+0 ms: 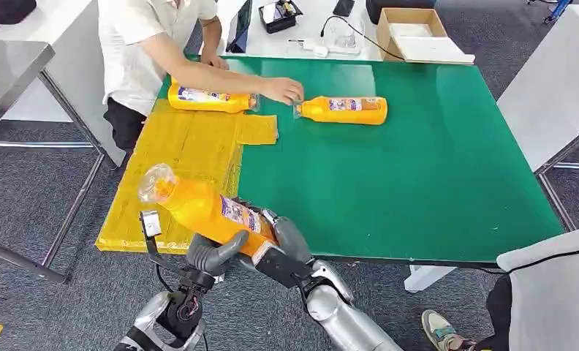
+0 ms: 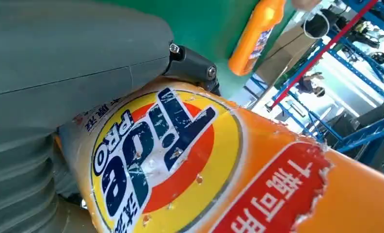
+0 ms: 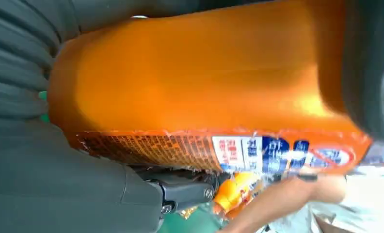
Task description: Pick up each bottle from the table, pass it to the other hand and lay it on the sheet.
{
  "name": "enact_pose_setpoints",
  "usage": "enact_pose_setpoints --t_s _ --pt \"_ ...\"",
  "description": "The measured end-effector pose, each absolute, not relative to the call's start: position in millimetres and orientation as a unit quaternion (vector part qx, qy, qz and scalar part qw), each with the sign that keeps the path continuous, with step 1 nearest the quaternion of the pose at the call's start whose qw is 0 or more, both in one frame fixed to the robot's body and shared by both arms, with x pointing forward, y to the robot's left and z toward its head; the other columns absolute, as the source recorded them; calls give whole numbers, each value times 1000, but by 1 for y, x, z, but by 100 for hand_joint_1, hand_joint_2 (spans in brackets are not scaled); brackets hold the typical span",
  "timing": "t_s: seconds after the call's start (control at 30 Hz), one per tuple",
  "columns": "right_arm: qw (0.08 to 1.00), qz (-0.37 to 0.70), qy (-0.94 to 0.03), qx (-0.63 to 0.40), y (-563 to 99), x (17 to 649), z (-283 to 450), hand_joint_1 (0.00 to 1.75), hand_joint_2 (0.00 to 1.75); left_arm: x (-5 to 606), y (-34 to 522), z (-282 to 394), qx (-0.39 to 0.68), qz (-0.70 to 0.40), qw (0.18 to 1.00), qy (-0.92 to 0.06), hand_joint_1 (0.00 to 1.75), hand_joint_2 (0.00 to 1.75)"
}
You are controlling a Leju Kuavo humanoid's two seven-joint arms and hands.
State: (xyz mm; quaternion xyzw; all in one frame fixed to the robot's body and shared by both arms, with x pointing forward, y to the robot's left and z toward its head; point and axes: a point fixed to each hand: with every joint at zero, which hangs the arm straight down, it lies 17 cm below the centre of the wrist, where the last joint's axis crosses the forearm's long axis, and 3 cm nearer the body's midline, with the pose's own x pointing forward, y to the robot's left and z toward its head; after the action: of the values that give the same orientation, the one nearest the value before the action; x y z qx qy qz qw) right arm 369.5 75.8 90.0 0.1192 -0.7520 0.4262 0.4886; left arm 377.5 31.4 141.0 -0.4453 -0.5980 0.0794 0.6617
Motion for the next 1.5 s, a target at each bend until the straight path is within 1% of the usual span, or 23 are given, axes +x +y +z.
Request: enact_pose_setpoints --t_s 0.03,0.07,0.23,0.33,0.4,0.47,0.5,0.63,0.77,0.9,0.93,1.07,1.13,1.2,1.33,1.5 --pt "491 430 -748 117 76 370 88 0 175 378 33 141 -439 78 660 -605 175 175" --pt "493 433 -746 114 77 370 86 0 0 379 36 141 -430 78 658 -613 175 175" --pt "496 458 -731 96 83 365 75 0 0 385 47 141 -374 88 654 -652 175 175" --pt "496 443 -741 97 82 365 79 0 0 386 53 147 -363 97 646 -665 175 175" --pt "482 415 -769 56 69 368 85 0 0 397 71 156 -295 87 636 -707 175 175" --pt "473 390 -791 5 46 363 83 0 0 413 98 164 -186 63 621 -759 175 175" --pt "472 382 -794 -6 39 361 82 0 0 418 111 165 -160 60 616 -769 175 175" --pt "473 375 -797 -18 25 357 80 0 0 423 123 169 -136 57 608 -780 175 175" --pt "459 357 -813 -41 14 355 90 0 0 428 151 176 -19 41 583 -812 175 175" --pt "430 345 -830 -86 -2 349 106 0 0 438 186 177 63 42 573 -816 175 175" --pt "424 344 -832 -95 -5 347 109 0 0 440 198 178 99 34 564 -819 175 175" --pt "409 337 -841 -111 -11 339 119 0 0 451 236 189 264 -31 516 -814 175 175" --pt "405 333 -845 -104 -9 336 124 0 0 466 234 185 344 -112 496 -789 175 175" --pt "402 330 -849 -96 -7 336 130 0 0 486 229 172 398 -190 484 -756 175 175" --pt "400 326 -852 -83 -4 334 136 0 0 510 228 148 435 -263 485 -712 175 175" --pt "398 326 -855 -59 3 331 140 0 0 530 228 82 457 -387 519 -610 175 175"
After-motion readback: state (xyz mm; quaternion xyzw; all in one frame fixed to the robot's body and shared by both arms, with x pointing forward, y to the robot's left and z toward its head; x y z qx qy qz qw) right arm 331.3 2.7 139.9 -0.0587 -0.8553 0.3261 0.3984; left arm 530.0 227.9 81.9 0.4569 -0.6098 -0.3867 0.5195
